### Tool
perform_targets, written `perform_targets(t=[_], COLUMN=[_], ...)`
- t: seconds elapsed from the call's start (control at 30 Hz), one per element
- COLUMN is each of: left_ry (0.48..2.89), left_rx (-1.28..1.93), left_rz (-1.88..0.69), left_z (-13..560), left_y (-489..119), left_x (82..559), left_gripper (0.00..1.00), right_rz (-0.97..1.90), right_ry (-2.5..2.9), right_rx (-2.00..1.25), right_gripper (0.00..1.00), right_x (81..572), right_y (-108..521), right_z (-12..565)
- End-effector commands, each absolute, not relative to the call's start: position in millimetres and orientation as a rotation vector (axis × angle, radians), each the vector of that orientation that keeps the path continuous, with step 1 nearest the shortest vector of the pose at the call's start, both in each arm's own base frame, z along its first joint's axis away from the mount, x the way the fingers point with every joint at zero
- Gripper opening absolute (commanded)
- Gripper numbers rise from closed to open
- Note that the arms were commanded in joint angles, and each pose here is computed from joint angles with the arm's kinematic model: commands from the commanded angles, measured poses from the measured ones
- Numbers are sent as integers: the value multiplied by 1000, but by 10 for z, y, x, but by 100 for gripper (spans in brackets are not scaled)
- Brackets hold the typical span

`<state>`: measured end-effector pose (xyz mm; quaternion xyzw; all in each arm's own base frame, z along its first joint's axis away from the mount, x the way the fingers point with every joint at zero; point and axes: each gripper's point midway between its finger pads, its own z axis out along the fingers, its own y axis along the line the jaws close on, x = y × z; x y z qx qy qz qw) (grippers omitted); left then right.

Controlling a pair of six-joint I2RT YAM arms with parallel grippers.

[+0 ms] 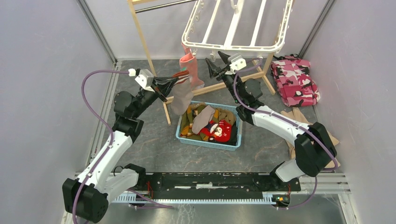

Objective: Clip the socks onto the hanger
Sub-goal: Open the clamp at the hanger.

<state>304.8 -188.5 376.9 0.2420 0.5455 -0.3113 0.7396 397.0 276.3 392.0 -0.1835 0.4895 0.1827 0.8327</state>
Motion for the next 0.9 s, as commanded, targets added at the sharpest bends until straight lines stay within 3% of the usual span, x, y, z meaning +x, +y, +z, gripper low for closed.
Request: perform_targets(t=[0.0,0.87], left_ry=[1152,1150], left_rx=[546,582], left_rz=[-720,-703], left_z=[3891,3923], left_y=[-1938,-1977], left_x=[3003,3070], left_gripper=[2,2], right_rz=[434,479], right_ry=[932,865], right_rx=[-302,-343], right_gripper=[62,61], right_x=[3936,4046], right_y=[2740,2832], right_z=[4322,4386])
